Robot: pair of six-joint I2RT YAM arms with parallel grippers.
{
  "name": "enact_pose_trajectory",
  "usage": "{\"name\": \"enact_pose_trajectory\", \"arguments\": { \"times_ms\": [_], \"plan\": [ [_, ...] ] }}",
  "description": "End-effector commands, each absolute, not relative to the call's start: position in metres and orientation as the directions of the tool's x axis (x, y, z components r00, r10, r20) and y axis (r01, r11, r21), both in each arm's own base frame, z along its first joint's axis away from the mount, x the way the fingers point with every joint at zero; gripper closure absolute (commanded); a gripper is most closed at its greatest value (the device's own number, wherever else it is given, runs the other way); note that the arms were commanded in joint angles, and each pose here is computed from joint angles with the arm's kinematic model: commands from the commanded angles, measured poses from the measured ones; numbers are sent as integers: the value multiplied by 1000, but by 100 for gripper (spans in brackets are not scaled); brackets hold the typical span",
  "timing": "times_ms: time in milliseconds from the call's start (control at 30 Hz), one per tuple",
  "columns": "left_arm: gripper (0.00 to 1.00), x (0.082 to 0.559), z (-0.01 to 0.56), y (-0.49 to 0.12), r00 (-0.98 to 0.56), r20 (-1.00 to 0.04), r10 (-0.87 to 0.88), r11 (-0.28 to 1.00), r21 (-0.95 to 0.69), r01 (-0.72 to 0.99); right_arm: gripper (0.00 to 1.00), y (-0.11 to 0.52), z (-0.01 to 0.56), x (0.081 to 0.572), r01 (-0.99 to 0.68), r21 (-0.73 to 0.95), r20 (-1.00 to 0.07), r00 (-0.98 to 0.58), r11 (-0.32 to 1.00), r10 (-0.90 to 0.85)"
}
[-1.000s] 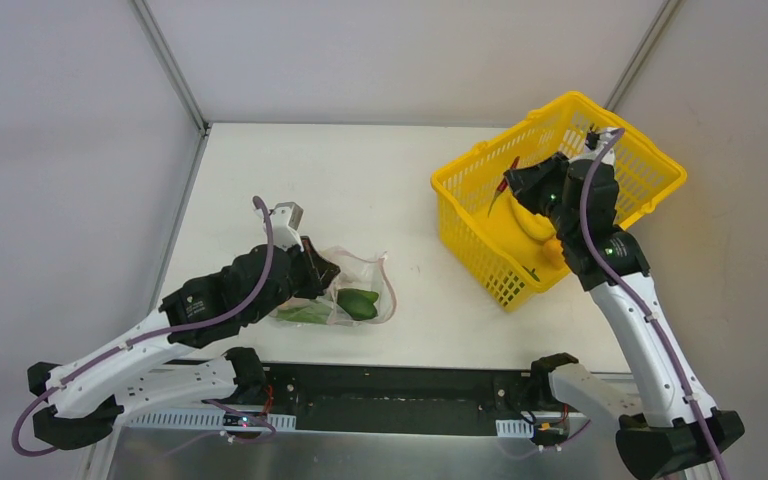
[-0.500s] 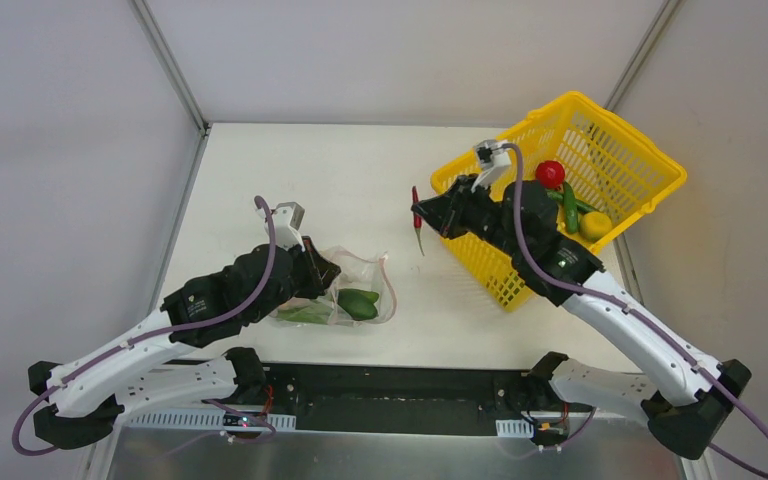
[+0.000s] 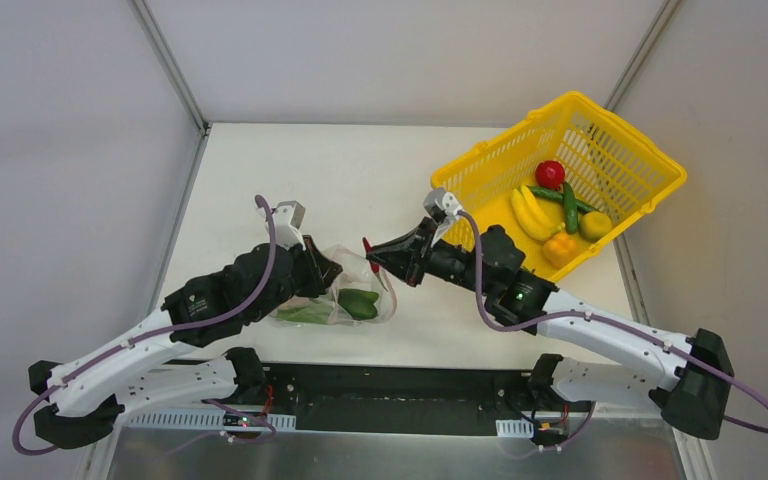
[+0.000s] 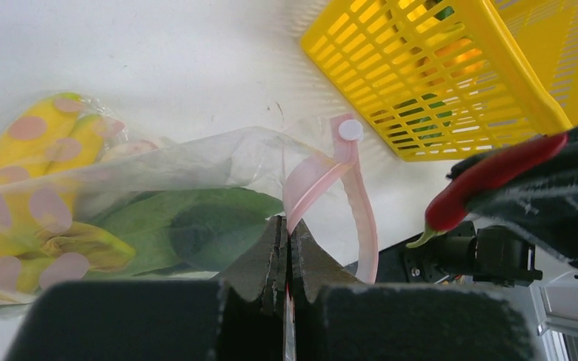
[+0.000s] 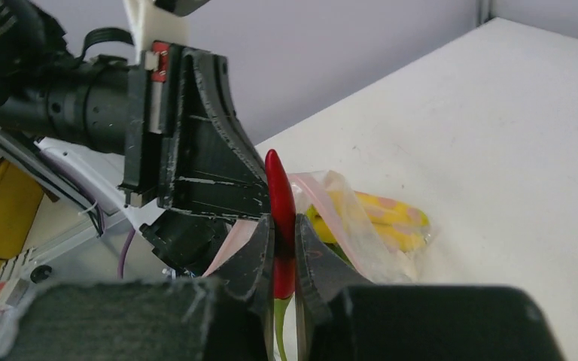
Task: Place the food in the zip-top bag and seal the zipper
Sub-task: Place the fake vegetable in the zipper food storage bag.
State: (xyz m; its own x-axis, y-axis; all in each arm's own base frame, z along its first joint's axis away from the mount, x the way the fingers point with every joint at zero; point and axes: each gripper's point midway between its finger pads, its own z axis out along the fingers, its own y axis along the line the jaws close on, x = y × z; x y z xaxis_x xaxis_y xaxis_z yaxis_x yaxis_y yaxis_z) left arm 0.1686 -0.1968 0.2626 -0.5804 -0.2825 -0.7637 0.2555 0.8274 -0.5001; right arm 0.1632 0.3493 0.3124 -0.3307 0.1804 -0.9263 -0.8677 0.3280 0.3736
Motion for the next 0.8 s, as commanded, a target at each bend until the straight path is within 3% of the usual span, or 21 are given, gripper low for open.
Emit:
{"name": "enact_pose_trajectory", "arguments": {
  "times_ms": [0, 500, 767],
  "plan": [
    [100, 172, 284, -196, -547, -762, -346, 794, -549, 262, 94, 367, 342, 138, -958, 222, -948, -168, 182, 269],
    [100, 169, 281, -181, -528, -765, -369, 798, -552, 243, 86, 394, 276, 148, -951, 143, -990, -143, 274, 18],
    [100, 169, 282, -179, -524, -766, -372, 799, -552, 239, 65, 393, 274, 153, -941, 143, -987, -158, 306, -23]
  ]
}}
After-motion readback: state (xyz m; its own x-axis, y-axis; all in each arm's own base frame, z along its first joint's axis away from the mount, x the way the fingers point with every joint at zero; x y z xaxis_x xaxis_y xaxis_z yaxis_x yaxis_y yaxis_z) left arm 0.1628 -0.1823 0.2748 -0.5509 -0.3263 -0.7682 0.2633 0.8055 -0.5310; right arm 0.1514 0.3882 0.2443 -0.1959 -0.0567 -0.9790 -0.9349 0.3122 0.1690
